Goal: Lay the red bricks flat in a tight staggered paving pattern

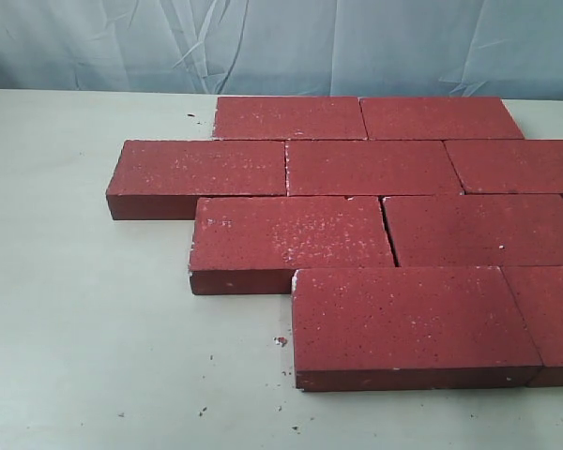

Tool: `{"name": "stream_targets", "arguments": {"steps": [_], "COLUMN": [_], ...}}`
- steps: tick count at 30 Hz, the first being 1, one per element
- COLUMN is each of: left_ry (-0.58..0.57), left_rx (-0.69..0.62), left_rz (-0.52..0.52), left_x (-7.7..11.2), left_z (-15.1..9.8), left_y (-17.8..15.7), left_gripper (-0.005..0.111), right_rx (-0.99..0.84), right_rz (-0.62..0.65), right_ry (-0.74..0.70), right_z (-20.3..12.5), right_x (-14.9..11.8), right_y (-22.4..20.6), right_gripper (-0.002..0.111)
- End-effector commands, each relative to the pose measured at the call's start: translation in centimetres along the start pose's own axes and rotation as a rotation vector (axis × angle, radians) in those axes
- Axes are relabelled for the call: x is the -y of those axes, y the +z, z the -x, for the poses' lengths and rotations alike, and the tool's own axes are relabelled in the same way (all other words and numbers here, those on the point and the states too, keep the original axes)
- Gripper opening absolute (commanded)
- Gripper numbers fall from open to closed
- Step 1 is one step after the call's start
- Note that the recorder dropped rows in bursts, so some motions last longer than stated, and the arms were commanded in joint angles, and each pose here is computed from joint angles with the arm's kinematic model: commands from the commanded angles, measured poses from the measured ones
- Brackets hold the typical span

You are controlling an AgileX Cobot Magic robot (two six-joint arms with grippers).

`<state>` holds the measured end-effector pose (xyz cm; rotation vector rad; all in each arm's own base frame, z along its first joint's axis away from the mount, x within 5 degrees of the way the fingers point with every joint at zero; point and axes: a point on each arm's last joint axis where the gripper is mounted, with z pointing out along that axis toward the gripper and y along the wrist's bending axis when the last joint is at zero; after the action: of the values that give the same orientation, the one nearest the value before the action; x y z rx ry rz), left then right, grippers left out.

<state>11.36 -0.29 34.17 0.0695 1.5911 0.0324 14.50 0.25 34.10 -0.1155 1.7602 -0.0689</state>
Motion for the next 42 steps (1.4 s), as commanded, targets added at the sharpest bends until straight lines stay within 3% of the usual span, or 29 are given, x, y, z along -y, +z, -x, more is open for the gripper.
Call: {"name": "stream_targets", "arguments": {"steps": [1,23,31,42], "left_ry": [-0.012,0.006,0.064,0.002], "left_rx": [0.027,0.042,0.046,0.027], "left_rz": [-0.004,-0.001,0.009,0.044], "left_x": [0.0,0.0,0.2,0.4], "left_z": [0.2,0.0,-4.2,-11.0], "left_y": [-0.7,-1.3,-3.5,-5.5], "left_gripper": [0.000,0.000,0.000,0.000], "right_rx": [0.020,0.020,0.020,0.020], "right_rz": [-0.007,-0.007,-0.007,-0.006], "right_ry": [0.009,0.009,0.009,0.013], "right_z": [0.1,0.1,0.1,0.1], "right_x": [0.1,0.1,0.1,0.1], "right_y": [-0.2,-0.2,-0.2,-0.2], "right_gripper": [-0.001,-0.001,-0.001,-0.001]}}
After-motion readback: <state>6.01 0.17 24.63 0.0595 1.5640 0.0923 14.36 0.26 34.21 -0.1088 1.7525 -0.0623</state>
